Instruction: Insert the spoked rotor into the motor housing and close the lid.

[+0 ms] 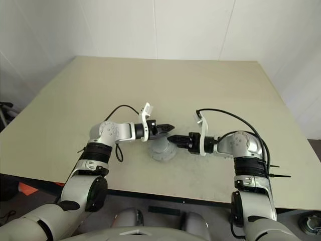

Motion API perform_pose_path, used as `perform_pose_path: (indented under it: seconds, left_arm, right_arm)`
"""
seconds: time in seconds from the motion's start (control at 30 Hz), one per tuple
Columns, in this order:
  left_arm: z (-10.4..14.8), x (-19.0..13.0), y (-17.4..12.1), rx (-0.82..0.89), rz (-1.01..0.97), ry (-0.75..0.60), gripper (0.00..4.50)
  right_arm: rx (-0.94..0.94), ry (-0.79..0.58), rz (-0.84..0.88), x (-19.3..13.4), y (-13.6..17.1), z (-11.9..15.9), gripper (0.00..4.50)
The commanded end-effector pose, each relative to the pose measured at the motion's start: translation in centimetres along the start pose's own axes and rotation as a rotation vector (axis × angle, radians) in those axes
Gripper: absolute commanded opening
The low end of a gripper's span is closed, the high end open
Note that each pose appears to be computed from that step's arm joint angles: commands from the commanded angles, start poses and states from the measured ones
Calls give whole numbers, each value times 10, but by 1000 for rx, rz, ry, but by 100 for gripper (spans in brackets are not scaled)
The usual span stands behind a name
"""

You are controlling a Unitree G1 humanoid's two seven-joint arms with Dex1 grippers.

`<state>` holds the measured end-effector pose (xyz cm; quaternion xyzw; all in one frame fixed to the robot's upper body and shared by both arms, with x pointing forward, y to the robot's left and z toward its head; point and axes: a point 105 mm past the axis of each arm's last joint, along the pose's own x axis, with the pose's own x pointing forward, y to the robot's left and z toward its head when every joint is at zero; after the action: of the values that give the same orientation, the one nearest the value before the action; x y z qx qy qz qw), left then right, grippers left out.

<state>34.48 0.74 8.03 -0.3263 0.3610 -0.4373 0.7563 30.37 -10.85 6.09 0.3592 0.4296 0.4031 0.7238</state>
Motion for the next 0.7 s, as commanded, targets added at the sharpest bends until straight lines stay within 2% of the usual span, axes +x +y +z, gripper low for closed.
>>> perform_pose_path:
  seconds: [0.03, 0.2, 0.53, 0.7]
  left_arm:
    - [-2, 1, -1, -1, -5, 5, 0]
    - [7, -2, 1, -4, 1, -47, 0]
    - [68, -45, 7, -21, 30, -428, 0]
    - [69, -61, 11, -34, 50, -499, 0]
  right_arm:
    - [13, 69, -103, 8, -16, -14, 172]
    - [8, 68, -108, 9, -15, -13, 172]
    - [24, 47, -146, 11, -25, -10, 170]
    - [24, 48, -148, 14, -25, -11, 170]
